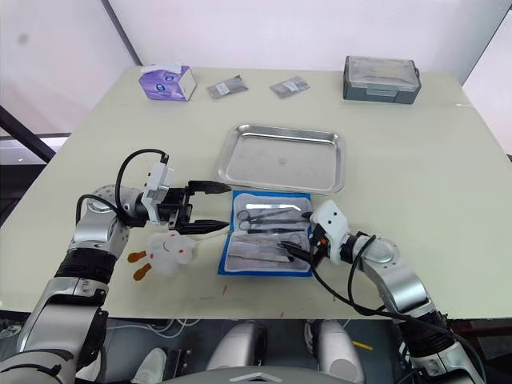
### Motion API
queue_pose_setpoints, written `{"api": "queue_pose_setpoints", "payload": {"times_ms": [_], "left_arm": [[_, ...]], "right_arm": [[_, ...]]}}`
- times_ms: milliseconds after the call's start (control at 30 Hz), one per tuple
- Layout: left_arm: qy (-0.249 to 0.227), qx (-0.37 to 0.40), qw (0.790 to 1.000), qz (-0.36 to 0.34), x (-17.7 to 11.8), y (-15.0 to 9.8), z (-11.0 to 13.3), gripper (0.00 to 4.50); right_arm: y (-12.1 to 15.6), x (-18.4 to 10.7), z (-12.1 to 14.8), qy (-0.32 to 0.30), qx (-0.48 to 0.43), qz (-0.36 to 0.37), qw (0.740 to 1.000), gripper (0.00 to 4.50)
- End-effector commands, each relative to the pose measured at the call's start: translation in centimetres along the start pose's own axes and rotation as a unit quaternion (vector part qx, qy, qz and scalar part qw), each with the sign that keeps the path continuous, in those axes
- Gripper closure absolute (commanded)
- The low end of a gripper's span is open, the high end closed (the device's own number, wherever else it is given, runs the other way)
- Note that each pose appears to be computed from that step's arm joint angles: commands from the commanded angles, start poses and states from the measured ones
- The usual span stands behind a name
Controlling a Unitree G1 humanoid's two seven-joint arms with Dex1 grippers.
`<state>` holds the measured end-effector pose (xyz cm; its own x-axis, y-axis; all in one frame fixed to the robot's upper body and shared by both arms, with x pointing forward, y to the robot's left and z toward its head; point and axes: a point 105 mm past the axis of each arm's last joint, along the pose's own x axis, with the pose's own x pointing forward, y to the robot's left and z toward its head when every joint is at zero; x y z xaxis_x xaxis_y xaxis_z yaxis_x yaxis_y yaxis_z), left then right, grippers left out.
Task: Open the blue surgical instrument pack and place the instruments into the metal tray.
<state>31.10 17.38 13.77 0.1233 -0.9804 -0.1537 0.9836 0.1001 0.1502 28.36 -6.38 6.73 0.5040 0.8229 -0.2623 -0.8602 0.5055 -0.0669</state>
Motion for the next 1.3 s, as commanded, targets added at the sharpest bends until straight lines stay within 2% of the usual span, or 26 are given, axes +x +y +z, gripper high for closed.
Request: {"api": "queue_pose_setpoints", "payload": {"times_ms": [33,467,567,700,733,800,867,900,1067,1300], "left_arm": [[-0.006,0.027,0.999,-0.026,0.0,-0.3,1.1,0.00],[-0.003,0.018,1.000,-0.024,0.1,0.1,0.8,0.00],[0.028,0.002,0.999,-0.034,0.6,0.4,-0.3,0.00],[0.042,-0.005,0.998,-0.046,1.6,1.3,-0.4,0.00],[0.046,-0.007,0.998,-0.050,1.7,1.4,-0.4,0.40],[0.054,-0.004,0.997,-0.052,2.0,1.8,-0.3,0.89],[0.062,0.008,0.997,-0.051,2.2,2.2,-0.3,1.56],[0.068,0.009,0.996,-0.053,2.2,2.2,-0.5,2.06],[0.094,0.028,0.994,-0.052,2.4,2.8,-1.1,2.06],[0.112,0.012,0.992,-0.061,2.9,3.0,-1.7,2.06]], "right_arm": [[0.7,0.1,-2.3,0.032,0.006,0.011,0.999,0.03],[0.7,0.8,-3.5,0.041,0.006,0.022,0.999,0.03],[0.6,0.8,-4.4,0.055,0.004,0.023,0.998,0.03],[0.5,0.9,-4.5,0.060,0.001,0.025,0.998,0.03],[0.5,0.9,-4.5,0.061,0.001,0.025,0.998,0.00],[0.5,1.0,-4.6,0.062,0.001,0.026,0.998,0.00],[0.5,1.0,-4.6,0.064,0.001,0.026,0.998,0.00],[0.5,1.0,-4.6,0.064,0.001,0.025,0.998,0.00],[0.7,1.2,-4.6,0.064,0.001,0.025,0.998,0.00],[0.7,1.4,-4.7,0.066,-0.001,0.026,0.997,0.00]]}}
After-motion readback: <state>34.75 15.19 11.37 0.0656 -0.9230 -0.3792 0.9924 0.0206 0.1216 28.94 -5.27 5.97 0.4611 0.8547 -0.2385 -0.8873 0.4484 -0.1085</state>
